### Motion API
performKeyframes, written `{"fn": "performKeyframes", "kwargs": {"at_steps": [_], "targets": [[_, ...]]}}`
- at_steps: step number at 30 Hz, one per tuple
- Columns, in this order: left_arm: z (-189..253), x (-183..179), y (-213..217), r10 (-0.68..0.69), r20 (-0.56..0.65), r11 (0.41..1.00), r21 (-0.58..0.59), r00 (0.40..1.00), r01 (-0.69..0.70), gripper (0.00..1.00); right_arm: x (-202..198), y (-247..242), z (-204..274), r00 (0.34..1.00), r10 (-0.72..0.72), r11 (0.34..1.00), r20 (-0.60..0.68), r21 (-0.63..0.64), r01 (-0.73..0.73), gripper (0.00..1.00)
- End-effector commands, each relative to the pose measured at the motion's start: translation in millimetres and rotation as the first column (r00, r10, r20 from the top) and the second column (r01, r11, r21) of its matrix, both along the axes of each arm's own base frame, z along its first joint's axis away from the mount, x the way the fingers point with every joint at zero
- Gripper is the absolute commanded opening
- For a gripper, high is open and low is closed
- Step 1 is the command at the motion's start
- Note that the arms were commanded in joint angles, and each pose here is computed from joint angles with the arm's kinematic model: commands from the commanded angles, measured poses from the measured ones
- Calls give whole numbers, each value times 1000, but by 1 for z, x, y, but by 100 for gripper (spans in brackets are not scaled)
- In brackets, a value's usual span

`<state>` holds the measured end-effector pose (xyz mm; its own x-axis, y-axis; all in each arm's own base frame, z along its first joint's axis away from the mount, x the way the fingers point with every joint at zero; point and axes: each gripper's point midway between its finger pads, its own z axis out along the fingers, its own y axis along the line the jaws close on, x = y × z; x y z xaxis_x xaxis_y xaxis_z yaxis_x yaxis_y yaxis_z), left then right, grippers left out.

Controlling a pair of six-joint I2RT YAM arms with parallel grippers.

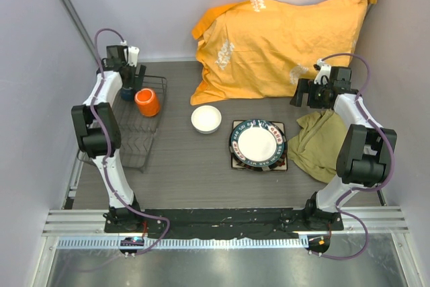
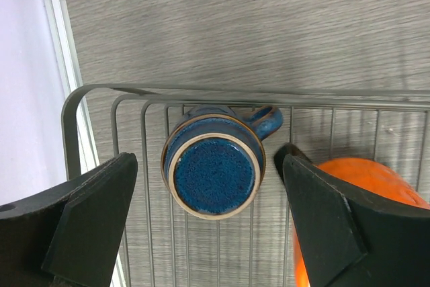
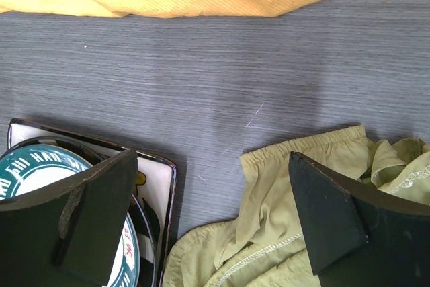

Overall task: Unload the mixed dishes from the dish rack
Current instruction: Pick up the cup from the dish rack.

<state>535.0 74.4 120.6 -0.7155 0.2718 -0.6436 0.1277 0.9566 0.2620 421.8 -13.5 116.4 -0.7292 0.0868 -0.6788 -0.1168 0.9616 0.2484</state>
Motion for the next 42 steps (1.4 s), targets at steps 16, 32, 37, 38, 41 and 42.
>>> {"fn": "performKeyframes", "kwargs": {"at_steps": [16,32,37,38,41,42], "targets": [[-7,17,8,3,-15,999,49,1000,-2,93,13,-3,12,999,11,1000,40,-26,-10,100],[-13,17,4,-11,-35,999,36,999,13,75,13,-1,9,999,15,1000,31,-23,-14,99],[-16,15,5,-10,-40,999,35,999,11,75,14,-2,9,999,14,1000,33,-24,-13,100],[-17,14,5,-11,-44,999,36,999,12,74,14,-2,9,999,14,1000,33,-24,-13,100],[-18,14,4,-13,-43,999,37,999,15,73,13,-1,8,999,15,1000,30,-21,-14,99],[-19,14,4,-15,-46,999,37,999,16,72,13,-1,9,999,16,1000,31,-22,-15,100]]}}
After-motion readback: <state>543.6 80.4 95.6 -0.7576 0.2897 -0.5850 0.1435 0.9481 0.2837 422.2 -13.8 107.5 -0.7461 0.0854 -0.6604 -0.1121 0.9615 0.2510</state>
